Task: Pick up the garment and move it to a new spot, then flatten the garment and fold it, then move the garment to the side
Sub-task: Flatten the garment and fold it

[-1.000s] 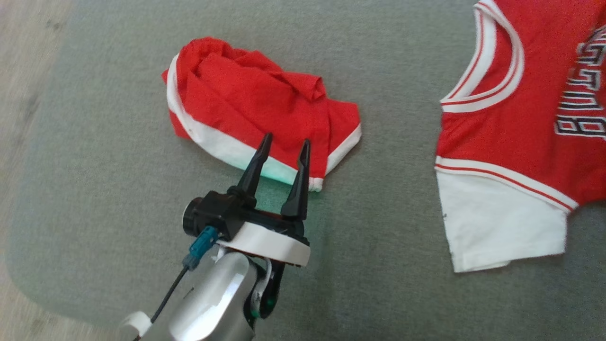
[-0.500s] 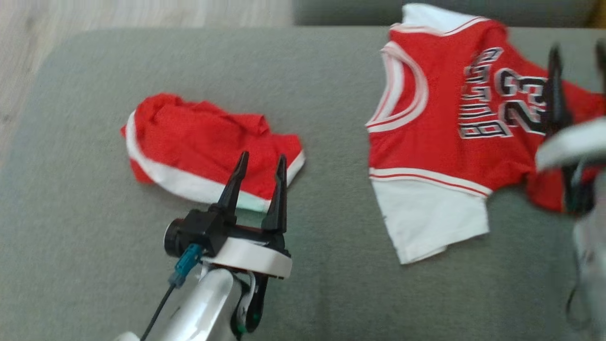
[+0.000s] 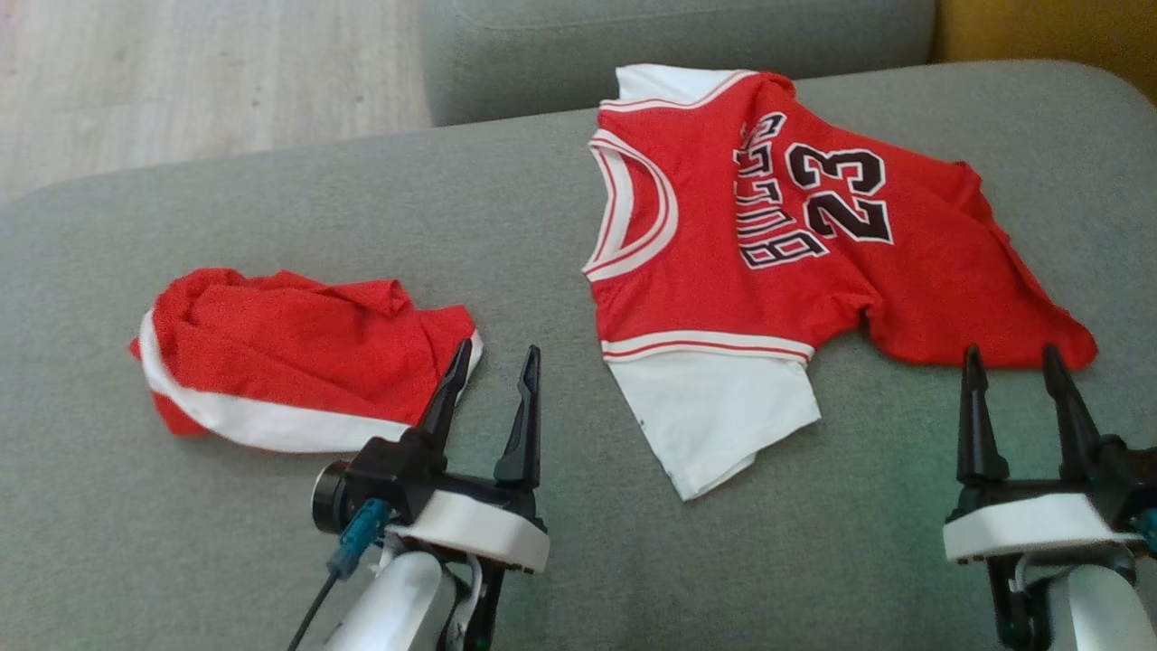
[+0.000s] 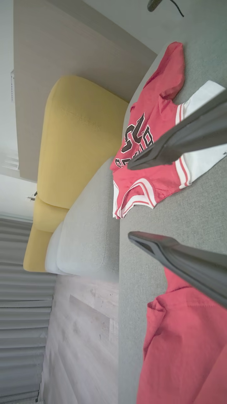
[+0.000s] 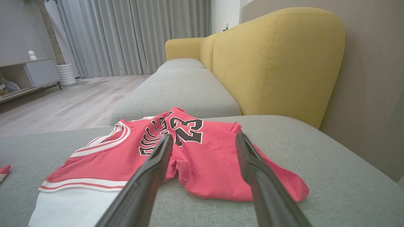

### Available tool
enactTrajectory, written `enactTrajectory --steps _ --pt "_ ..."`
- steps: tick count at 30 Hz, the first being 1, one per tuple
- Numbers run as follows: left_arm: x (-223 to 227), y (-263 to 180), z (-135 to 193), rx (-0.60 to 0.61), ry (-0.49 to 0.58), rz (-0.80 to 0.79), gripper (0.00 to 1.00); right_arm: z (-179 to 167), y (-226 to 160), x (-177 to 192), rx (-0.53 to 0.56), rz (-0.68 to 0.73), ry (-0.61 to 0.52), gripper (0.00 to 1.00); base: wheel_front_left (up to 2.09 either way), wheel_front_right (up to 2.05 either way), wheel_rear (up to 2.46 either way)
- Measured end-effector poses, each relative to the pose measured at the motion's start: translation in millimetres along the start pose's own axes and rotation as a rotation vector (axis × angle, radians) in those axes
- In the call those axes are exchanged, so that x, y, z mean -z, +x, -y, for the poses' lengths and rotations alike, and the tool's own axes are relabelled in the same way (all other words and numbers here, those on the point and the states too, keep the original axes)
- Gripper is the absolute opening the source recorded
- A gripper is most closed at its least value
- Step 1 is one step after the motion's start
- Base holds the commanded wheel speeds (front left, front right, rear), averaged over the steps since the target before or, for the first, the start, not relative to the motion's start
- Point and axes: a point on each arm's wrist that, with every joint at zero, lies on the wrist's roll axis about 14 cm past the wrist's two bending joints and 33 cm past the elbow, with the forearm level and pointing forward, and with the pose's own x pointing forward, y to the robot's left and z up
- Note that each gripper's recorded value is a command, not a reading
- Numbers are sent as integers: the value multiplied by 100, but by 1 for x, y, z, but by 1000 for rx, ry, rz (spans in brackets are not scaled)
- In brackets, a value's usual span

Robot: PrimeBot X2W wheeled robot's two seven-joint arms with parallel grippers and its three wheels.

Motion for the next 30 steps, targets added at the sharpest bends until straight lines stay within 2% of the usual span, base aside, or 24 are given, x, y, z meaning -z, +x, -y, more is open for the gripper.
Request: enactTrajectory --steps 7,10,16,23,30 --pt "31 7 19 82 -4 -94 100 14 0 -4 50 12 -9 100 0 0 0" --pt "47 14 19 81 11 -150 100 23 2 -6 77 16 -20 100 0 0 0" --pt "83 21 36 156 24 -319 100 42 3 -1 134 1 -18 100 0 0 0" --pt "124 9 56 223 -24 -499 100 50 6 3 160 -11 -8 100 0 0 0" --pt "140 14 69 277 -13 -584 100 59 5 4 187 -15 -4 100 0 0 0"
